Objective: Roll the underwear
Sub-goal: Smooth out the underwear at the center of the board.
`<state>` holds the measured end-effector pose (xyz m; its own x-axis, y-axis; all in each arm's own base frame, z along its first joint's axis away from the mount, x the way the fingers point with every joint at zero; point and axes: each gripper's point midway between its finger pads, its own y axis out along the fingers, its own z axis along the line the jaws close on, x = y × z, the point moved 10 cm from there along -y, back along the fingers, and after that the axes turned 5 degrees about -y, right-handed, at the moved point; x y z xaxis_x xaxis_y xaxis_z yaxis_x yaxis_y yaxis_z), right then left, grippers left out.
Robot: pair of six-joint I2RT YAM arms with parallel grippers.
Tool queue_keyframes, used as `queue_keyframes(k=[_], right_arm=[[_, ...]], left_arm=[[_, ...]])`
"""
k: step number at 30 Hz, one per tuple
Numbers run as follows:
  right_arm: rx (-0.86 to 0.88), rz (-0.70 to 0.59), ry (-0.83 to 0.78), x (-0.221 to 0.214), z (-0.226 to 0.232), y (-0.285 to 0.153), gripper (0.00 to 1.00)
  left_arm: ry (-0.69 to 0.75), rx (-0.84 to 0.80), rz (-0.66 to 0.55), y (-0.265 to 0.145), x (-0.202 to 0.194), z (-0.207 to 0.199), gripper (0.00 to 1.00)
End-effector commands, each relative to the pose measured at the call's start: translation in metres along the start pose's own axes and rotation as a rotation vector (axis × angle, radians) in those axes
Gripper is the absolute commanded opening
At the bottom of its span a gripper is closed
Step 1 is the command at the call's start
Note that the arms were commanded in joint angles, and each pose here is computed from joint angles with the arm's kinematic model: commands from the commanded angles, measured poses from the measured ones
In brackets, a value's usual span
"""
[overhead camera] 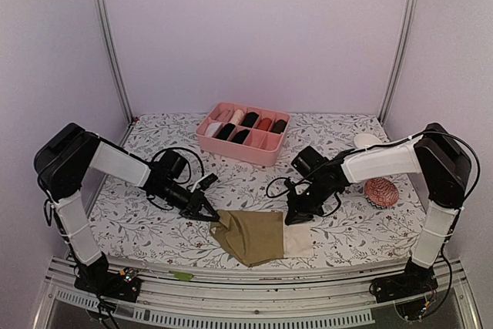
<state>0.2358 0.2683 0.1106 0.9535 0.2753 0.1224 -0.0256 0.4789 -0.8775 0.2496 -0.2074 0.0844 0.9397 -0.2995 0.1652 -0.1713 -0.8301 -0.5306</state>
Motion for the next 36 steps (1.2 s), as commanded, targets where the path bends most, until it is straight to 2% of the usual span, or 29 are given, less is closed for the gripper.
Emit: queue_keyframes(k=[1, 6, 15, 20, 23, 30, 34, 36], right_arm=[[-0.029, 0.042, 0.034, -0.009, -0.015, 0.01, 0.04], [-0.053, 0.059, 0.072, -0.016, -0.027, 0.011, 0.03], [-0.07, 0.057, 0.085, -0.017, -0.033, 0.009, 0.03], [-0.026, 0.036, 0.075, -0.005, -0.024, 0.007, 0.05], [0.014, 0.019, 0.056, 0.011, -0.013, 0.006, 0.06], [0.116, -0.03, 0.021, 0.04, 0.014, -0.014, 0.15], [0.175, -0.087, 0.034, 0.042, 0.021, -0.045, 0.25], [0.183, -0.099, 0.035, 0.032, 0.02, -0.055, 0.28]], left_arm=[[0.043, 0.049, 0.02, -0.006, -0.009, -0.007, 0.0], [0.039, 0.119, 0.036, -0.009, -0.02, -0.003, 0.0], [-0.006, 0.296, 0.137, 0.017, -0.023, 0.021, 0.0], [-0.052, 0.452, 0.125, 0.01, 0.001, 0.052, 0.0], [-0.092, 0.517, 0.072, -0.008, 0.027, 0.073, 0.0], [-0.007, 0.476, 0.079, -0.018, 0.047, 0.074, 0.0], [0.041, 0.416, 0.02, -0.034, 0.05, 0.056, 0.27], [0.101, 0.393, -0.048, -0.053, 0.053, 0.037, 0.36]])
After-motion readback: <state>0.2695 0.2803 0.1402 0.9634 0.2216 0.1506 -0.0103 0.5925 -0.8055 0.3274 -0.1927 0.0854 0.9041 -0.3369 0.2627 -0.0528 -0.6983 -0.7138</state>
